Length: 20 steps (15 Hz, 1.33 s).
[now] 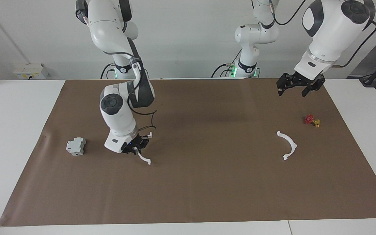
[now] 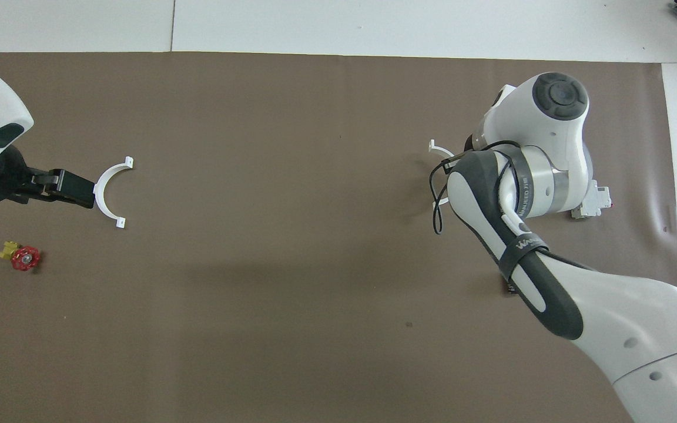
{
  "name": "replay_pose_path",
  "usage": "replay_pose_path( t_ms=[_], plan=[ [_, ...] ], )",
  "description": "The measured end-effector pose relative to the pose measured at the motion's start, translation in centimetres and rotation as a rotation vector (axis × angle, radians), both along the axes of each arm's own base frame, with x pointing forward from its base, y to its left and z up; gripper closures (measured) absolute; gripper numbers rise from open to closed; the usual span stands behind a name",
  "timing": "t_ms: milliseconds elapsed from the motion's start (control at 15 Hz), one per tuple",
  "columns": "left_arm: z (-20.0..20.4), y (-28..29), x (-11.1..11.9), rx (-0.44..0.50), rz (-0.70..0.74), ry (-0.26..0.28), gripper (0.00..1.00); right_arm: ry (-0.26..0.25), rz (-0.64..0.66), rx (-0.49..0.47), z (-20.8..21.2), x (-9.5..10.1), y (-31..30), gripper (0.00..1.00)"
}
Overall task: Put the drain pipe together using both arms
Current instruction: 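Lower the white half-ring onto the table center and open the right gripper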
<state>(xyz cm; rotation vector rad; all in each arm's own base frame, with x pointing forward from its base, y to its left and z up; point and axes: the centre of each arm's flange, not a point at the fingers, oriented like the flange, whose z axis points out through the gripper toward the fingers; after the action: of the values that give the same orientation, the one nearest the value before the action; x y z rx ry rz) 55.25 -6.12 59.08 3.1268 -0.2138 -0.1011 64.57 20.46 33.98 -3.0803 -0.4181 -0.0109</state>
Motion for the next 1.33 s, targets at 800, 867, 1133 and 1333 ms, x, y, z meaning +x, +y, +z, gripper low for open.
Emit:
replay_pose_path(
  t_ms=[800, 867, 1133, 1333],
  plan=[
    [0.0, 0.0, 0.0, 0.0, 0.0, -0.001, 0.0, -0.092, -0.022, -0.105, -3.2, -5.9, 14.9, 0.81],
    [0.0, 0.0, 0.0, 0.0, 0.0, -0.001, 0.0, -0.09, 0.004, -0.109, -3.3, -5.9, 14.8, 0.81],
    [-0.1, 0.0, 0.0, 0.0, 0.0, 0.001, 0.0, -0.092, 0.046, -0.107, -3.4, -5.9, 15.0, 0.81],
    [-0.1, 0.0, 0.0, 0.0, 0.0, 0.002, 0.0, -0.102, 0.08, -0.095, -3.4, -6.1, 15.7, 0.81]
  ],
)
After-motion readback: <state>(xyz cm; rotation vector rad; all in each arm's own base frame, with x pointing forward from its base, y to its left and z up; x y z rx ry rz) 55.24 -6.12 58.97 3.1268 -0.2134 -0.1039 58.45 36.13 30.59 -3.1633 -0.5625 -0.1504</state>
